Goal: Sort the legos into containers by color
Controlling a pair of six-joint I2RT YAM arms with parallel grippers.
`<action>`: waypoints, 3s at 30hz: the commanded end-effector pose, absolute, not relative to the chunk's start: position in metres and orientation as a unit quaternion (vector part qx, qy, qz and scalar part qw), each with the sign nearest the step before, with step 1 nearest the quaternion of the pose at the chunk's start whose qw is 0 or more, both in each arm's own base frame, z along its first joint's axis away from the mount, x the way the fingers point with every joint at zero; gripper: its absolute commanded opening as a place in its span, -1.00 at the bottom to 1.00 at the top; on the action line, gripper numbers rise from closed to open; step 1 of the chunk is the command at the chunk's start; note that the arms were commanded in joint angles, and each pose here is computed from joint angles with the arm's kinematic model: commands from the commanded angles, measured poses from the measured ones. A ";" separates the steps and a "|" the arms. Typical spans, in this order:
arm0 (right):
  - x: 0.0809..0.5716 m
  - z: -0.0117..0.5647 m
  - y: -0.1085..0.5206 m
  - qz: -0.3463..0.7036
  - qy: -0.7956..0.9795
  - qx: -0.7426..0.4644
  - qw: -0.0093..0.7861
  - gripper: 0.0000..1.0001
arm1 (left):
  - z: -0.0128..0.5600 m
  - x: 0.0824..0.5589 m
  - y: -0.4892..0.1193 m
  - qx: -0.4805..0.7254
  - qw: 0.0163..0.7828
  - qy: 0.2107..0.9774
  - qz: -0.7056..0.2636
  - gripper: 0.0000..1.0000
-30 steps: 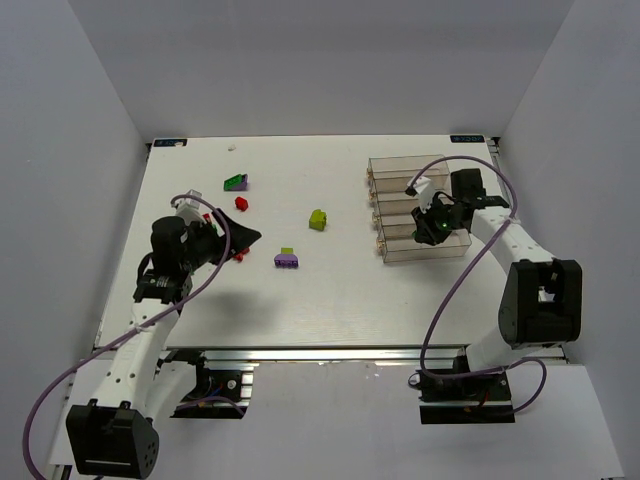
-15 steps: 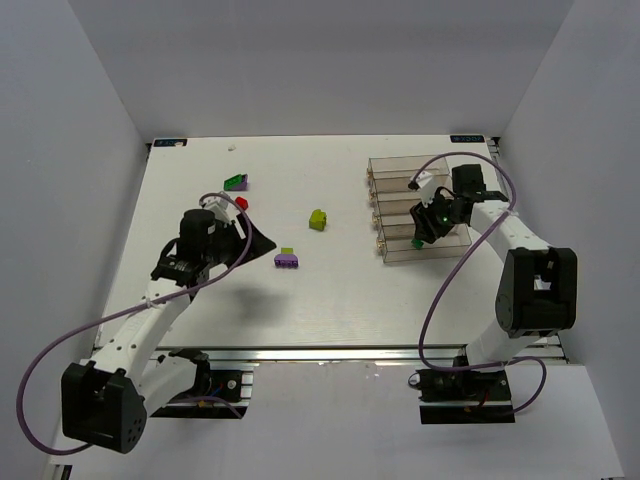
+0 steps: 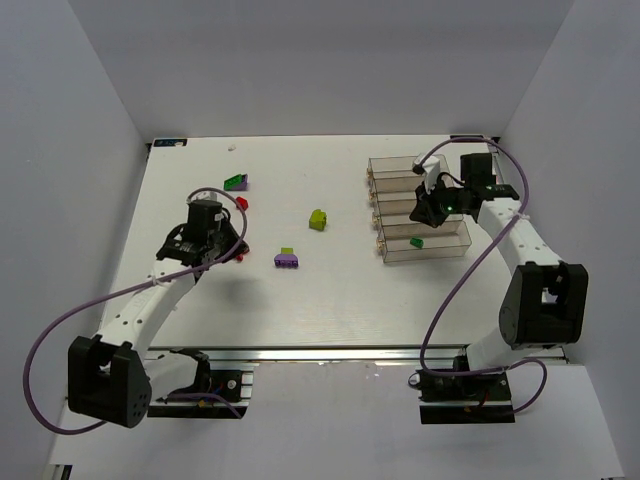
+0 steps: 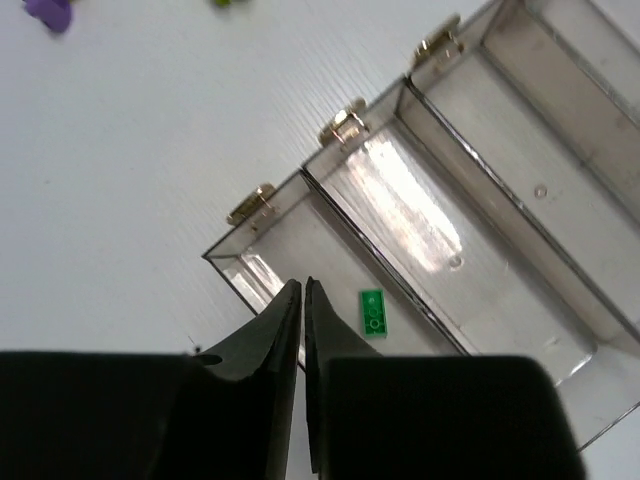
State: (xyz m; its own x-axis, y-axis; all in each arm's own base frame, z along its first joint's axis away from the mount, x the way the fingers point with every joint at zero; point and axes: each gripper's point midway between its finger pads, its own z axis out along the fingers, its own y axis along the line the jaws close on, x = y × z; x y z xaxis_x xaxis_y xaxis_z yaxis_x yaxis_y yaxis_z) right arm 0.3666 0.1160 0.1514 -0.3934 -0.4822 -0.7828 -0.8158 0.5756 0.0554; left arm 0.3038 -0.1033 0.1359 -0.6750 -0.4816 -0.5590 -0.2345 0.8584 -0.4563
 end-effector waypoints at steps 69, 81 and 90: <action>0.346 0.204 0.132 0.284 0.771 -0.362 0.441 -1.00 | 0.173 0.368 -0.202 -0.020 0.353 0.895 -0.273 -0.93; 0.348 0.237 0.089 0.276 0.768 -0.283 0.504 -1.00 | 0.177 0.371 -0.518 0.165 0.277 0.807 -0.494 -0.96; 0.351 0.233 0.087 0.285 0.768 -0.281 0.500 -1.00 | 0.136 0.389 -0.521 0.137 0.292 0.844 -0.429 -0.34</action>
